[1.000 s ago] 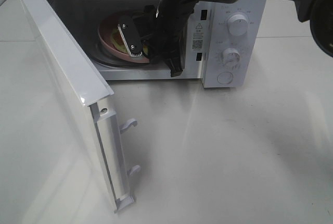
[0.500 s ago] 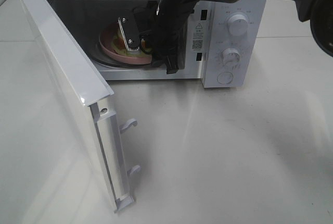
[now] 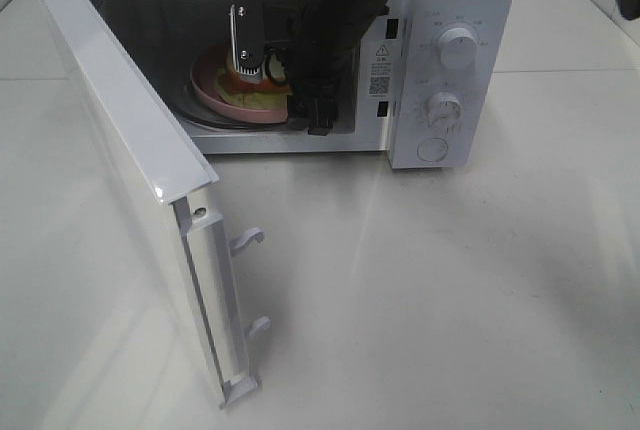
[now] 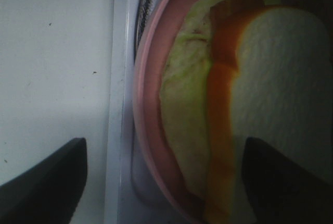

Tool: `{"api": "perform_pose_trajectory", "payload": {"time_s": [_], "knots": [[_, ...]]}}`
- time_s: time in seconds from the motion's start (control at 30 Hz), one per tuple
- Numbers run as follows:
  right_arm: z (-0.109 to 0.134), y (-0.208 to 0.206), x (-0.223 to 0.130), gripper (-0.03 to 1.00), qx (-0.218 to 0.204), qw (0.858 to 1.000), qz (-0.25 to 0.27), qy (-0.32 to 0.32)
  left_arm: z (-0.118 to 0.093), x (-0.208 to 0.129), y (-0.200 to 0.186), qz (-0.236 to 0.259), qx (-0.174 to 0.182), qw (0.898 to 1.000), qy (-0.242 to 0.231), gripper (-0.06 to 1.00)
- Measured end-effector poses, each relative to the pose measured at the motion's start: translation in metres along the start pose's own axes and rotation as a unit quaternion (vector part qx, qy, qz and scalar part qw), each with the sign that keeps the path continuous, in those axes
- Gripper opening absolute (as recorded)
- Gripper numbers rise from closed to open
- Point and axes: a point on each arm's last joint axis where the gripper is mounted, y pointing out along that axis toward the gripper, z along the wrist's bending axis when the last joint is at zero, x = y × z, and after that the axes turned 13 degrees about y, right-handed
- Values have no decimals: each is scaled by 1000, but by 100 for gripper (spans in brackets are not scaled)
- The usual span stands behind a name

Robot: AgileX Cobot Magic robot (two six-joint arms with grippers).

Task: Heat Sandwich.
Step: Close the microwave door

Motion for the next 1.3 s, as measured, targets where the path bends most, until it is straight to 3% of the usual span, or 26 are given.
{"api": "perform_pose_trajectory", "payload": {"time_s": [0.7,1.3], "knots": [[36,-37,-28,77,21,1000,12,6,0,0,0,0,0,1000,0,99],[67,-86,-52,77,29,997,21,66,0,0,0,0,0,1000,0,99]]}}
